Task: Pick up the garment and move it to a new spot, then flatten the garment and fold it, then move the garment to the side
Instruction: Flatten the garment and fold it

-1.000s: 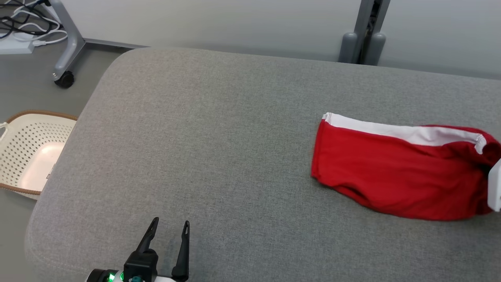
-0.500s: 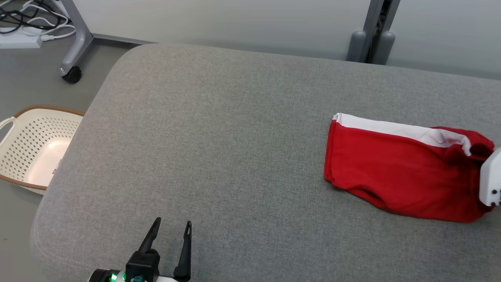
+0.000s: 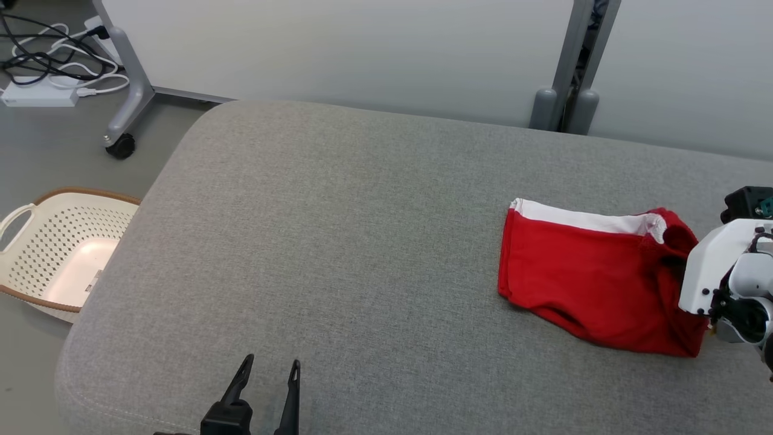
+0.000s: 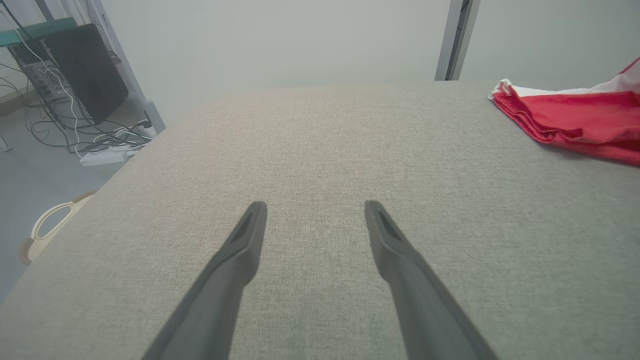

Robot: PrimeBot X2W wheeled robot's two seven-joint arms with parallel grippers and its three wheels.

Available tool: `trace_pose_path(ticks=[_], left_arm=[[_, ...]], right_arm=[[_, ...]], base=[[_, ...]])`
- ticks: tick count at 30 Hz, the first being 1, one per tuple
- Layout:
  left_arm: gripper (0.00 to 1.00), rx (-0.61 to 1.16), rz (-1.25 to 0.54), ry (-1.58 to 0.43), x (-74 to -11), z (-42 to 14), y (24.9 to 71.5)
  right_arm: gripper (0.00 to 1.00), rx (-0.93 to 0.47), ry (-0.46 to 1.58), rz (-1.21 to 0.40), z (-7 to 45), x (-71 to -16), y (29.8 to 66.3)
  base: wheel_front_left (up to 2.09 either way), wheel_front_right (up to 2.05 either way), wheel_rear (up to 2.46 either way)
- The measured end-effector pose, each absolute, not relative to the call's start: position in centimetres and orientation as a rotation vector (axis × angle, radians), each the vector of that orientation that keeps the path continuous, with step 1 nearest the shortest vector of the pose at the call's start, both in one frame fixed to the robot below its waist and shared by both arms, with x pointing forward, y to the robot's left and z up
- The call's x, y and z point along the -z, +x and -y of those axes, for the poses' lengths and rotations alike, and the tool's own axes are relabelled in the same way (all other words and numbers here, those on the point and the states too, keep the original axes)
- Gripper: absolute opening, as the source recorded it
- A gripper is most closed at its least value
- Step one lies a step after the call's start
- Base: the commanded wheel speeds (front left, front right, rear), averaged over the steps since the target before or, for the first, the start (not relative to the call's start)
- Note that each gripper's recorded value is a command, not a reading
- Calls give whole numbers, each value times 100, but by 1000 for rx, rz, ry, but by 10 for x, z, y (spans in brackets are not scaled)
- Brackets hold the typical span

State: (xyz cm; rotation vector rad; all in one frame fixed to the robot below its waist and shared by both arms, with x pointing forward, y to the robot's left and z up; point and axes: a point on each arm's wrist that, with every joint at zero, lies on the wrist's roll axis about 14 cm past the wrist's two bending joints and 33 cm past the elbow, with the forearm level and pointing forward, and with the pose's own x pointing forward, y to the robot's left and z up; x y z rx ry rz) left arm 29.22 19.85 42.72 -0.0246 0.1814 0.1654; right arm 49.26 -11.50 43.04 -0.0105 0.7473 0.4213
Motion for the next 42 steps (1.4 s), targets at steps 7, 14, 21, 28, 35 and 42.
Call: trace_pose_path(ticks=[7, 14, 21, 28, 35, 42], left_arm=[[100, -189, -179, -31, -427, -204, 283], [100, -187, -215, -47, -417, -204, 275], [100, -229, -221, -48, -417, -214, 275], [100, -252, -229, -49, -416, -218, 274], [100, -261, -234, -49, -416, -219, 277], [100, -272, -253, -53, -412, -220, 277]], right_arm=[[0, -420, 199, -735, 85, -445, 496], [0, -412, 330, -759, 57, -440, 502], [0, -435, 380, -792, 33, -431, 506], [0, -465, 386, -813, 16, -423, 506], [0, -481, 443, -816, -1, -421, 510], [0, -494, 442, -842, -13, -408, 512]], base=[[0, 0, 0], [0, 0, 0], [0, 0, 0], [0, 0, 0], [0, 0, 0], [0, 0, 0]])
